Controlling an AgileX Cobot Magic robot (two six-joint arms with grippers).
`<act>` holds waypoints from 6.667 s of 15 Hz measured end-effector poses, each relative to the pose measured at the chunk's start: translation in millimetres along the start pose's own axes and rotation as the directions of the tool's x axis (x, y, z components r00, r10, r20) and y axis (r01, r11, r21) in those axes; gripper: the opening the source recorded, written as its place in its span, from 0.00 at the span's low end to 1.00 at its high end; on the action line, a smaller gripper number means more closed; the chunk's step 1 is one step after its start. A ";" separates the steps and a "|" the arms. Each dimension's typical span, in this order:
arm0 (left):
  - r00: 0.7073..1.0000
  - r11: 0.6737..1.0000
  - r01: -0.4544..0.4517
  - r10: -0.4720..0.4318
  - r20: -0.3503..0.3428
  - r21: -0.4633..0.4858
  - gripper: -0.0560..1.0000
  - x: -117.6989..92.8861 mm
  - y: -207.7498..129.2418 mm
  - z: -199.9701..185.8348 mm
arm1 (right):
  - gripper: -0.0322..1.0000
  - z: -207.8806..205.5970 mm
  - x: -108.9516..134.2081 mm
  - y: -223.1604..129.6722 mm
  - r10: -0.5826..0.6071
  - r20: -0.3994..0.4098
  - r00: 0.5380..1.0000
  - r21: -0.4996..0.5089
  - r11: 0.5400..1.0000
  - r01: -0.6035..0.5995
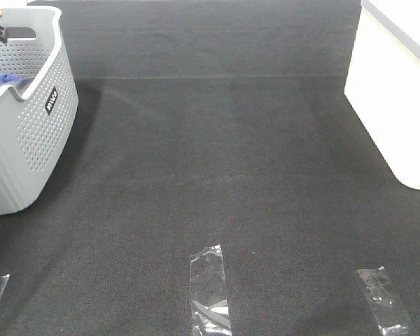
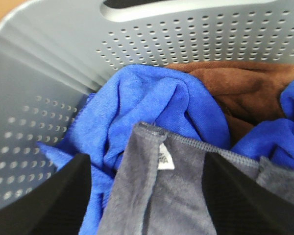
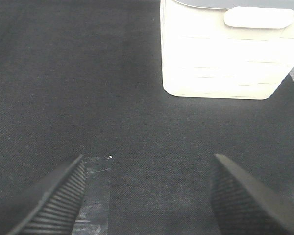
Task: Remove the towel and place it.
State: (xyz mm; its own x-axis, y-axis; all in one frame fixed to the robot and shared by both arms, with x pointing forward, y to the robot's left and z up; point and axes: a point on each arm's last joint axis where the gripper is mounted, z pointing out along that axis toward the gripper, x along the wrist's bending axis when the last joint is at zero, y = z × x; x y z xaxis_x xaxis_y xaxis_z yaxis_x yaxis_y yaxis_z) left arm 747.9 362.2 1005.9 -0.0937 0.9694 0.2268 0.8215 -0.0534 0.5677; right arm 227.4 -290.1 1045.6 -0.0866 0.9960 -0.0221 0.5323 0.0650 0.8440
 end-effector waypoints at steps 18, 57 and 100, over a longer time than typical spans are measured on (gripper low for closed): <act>0.998 0.998 0.055 -0.056 0.015 0.015 0.56 8.1 -18.7 58.7 | 0.68 0.0 0.0 0.0 0.000 0.000 1.000 0.000 1.000 0.000; 0.904 0.770 -0.031 0.293 0.310 -0.637 0.05 -61.5 45.5 -309.4 | 0.68 0.0 0.0 0.0 0.000 0.000 1.000 0.000 1.000 0.000; 0.472 0.730 -0.170 0.650 0.595 -0.662 0.05 -291.8 -34.5 -365.7 | 0.68 312.8 79.9 71.5 -0.003 -0.890 0.457 0.025 0.998 0.056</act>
State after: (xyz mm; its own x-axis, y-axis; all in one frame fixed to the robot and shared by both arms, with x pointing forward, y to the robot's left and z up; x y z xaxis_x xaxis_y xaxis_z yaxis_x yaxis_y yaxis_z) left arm 541.3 -6.5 1209.5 0.8247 0.5656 0.0052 0.2428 -0.3623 0.8999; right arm 521.9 -186.7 936.5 -0.7902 0.4000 0.4643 0.5480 0.1219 0.8276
